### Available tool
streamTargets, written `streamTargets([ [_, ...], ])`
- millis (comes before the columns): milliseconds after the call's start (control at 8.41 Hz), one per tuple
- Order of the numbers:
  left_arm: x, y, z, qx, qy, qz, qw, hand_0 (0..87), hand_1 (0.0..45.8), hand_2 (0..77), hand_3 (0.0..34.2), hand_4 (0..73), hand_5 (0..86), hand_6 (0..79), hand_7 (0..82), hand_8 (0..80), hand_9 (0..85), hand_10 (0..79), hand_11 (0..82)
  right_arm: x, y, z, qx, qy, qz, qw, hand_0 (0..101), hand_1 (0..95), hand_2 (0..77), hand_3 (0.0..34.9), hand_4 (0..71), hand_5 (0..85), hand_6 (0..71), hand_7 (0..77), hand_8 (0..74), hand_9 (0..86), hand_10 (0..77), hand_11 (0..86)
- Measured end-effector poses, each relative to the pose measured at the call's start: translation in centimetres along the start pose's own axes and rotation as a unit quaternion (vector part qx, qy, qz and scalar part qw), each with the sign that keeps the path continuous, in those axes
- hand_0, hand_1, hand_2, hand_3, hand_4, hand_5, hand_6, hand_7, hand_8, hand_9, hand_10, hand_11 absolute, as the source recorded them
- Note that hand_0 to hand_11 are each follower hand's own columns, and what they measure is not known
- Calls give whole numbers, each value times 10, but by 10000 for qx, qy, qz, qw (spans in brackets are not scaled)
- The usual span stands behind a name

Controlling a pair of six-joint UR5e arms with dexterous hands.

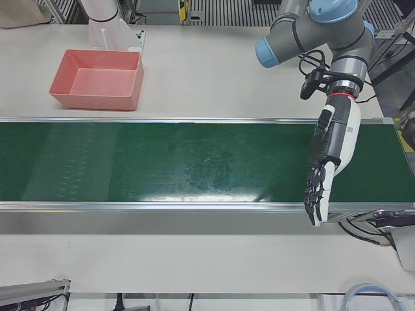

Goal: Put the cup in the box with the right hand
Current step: 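Move the right hand onto the blue cup on the conveyor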

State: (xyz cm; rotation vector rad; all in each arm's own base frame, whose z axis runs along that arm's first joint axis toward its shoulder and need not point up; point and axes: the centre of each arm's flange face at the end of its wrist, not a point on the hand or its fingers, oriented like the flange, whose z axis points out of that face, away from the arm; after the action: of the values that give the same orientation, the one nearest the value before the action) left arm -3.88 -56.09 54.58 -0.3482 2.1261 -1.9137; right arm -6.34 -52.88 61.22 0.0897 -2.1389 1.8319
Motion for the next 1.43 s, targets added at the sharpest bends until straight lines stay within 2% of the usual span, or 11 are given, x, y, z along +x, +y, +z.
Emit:
streamTargets([
  [119, 0, 0, 0, 0, 1, 0, 10000, 0, 5, 16, 0, 11, 0, 5, 0, 0, 0, 0, 0, 2, 0, -1, -5, 22, 2, 10000, 542, 191, 71, 0, 142, 55, 60, 273, 0, 49, 5, 11],
  [238, 0, 0, 0, 0, 3, 0, 10000, 0, 5, 16, 0, 11, 0, 5, 0, 0, 0, 0, 0, 5, 1, -1, -16, 47, 6, 10000, 519, 218, 22, 0, 142, 55, 60, 267, 5, 49, 5, 11],
  [357, 0, 0, 0, 0, 2, 0, 10000, 0, 5, 16, 0, 11, 5, 5, 0, 0, 0, 0, 0, 7, 2, -1, -27, 65, 9, 10000, 519, 218, 22, 0, 142, 55, 60, 267, 5, 49, 5, 11],
  [476, 0, 0, 0, 0, 2, 0, 10000, 0, 5, 16, 0, 11, 5, 5, 0, 0, 0, 0, 0, 9, 3, 0, -36, 87, 13, 10000, 538, 142, 104, 0, 142, 55, 60, 267, 5, 49, 5, 11],
  [594, 0, 0, 0, 0, 1, 0, 10000, 0, 5, 16, 0, 11, 5, 5, 0, 0, 0, 0, 0, 13, 5, 0, -49, 122, 21, 9999, 538, 207, 87, 0, 142, 55, 60, 262, 5, 49, 5, 11],
  [713, 0, 0, 0, 0, 2, 0, 10000, 0, 5, 16, 0, 11, 5, 5, 0, 0, 0, 0, 0, 20, 7, 1, -72, 181, 33, 9998, 549, 164, 11, 0, 142, 55, 60, 256, 0, 49, 5, 11],
  [951, 0, 0, 0, 0, 4, 0, 10000, 0, 5, 16, 0, 11, 0, 5, 0, 0, 0, 0, 0, 30, 11, 2, -114, 270, 50, 9996, 549, 169, 33, 0, 142, 55, 60, 256, 5, 49, 5, 11],
  [1308, 0, 0, 0, 0, 5, 0, 10000, 0, 5, 16, 0, 11, 0, 5, 0, 0, 0, 0, 0, 25, 22, 5, -228, 176, 149, 9995, 548, 147, 27, 0, 142, 55, 60, 256, 5, 49, 0, 11],
  [1427, 0, 0, 0, 0, 5, 0, 10000, 0, 5, 16, 0, 11, 5, 5, 0, 0, 0, 0, 0, 21, 28, 5, -277, 105, 178, 9994, 541, 153, 93, 0, 136, 55, 60, 256, 0, 65, 0, 11],
])
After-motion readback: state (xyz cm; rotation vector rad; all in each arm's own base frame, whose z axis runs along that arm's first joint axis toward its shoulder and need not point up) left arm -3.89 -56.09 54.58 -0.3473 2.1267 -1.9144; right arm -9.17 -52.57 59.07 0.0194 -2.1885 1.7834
